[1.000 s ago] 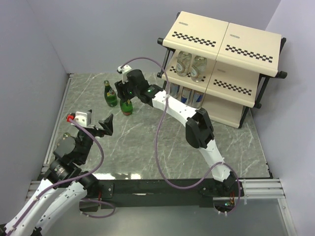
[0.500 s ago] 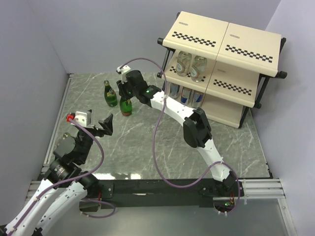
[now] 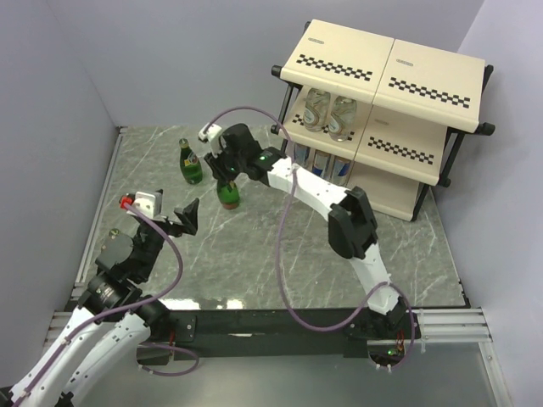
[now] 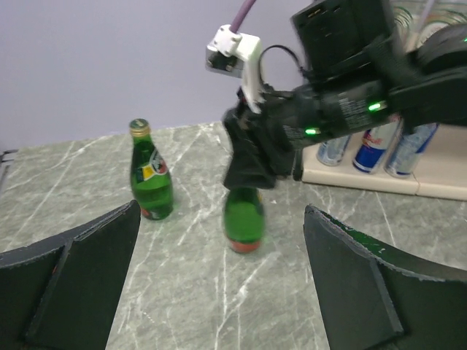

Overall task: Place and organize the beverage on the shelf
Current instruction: Pick up the drink from the center of the board.

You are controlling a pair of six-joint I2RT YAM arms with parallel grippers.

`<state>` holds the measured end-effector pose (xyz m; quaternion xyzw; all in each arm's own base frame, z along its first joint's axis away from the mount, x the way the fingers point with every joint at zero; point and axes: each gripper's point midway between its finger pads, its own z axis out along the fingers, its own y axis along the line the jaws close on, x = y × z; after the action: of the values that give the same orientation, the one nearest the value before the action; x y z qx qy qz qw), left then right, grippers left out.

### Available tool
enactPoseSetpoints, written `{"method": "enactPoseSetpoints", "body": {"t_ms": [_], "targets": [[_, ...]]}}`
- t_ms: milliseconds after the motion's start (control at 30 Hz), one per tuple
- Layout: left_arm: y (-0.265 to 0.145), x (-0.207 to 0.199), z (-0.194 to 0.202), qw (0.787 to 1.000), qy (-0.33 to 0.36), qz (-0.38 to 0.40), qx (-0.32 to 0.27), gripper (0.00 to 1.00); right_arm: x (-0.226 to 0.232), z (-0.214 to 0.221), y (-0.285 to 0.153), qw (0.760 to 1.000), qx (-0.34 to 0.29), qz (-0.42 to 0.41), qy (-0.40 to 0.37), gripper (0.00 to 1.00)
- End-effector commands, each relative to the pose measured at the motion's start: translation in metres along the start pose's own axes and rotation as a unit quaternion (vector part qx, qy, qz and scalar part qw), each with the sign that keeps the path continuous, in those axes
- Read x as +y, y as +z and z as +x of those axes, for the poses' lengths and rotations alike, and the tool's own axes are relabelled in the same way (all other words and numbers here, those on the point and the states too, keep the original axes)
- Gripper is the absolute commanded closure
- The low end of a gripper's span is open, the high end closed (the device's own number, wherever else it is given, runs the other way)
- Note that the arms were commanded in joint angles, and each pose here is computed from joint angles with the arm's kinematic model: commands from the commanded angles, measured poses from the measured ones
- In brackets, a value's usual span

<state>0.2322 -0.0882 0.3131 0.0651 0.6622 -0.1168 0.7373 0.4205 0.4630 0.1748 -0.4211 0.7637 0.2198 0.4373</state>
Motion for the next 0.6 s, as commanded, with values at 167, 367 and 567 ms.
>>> {"method": "enactPoseSetpoints", "body": {"t_ms": [167,367,567], "targets": [[0.011,-0.039,0.005,0.995,-0.014,0.099,0.010,0.01,0.027,-0.034,-0.136,0.989,-0.048,-0.080,-0.117,1.00],[0.025,-0.085,0.009,0.975,-0.083,0.196,0.057,0.00,0.029,-0.028,-0.212,0.988,-0.070,-0.055,-0.123,1.00],[0.040,-0.128,-0.011,0.947,-0.128,0.289,0.057,0.00,0.012,-0.036,-0.266,0.993,-0.086,-0.022,-0.074,1.00]]}}
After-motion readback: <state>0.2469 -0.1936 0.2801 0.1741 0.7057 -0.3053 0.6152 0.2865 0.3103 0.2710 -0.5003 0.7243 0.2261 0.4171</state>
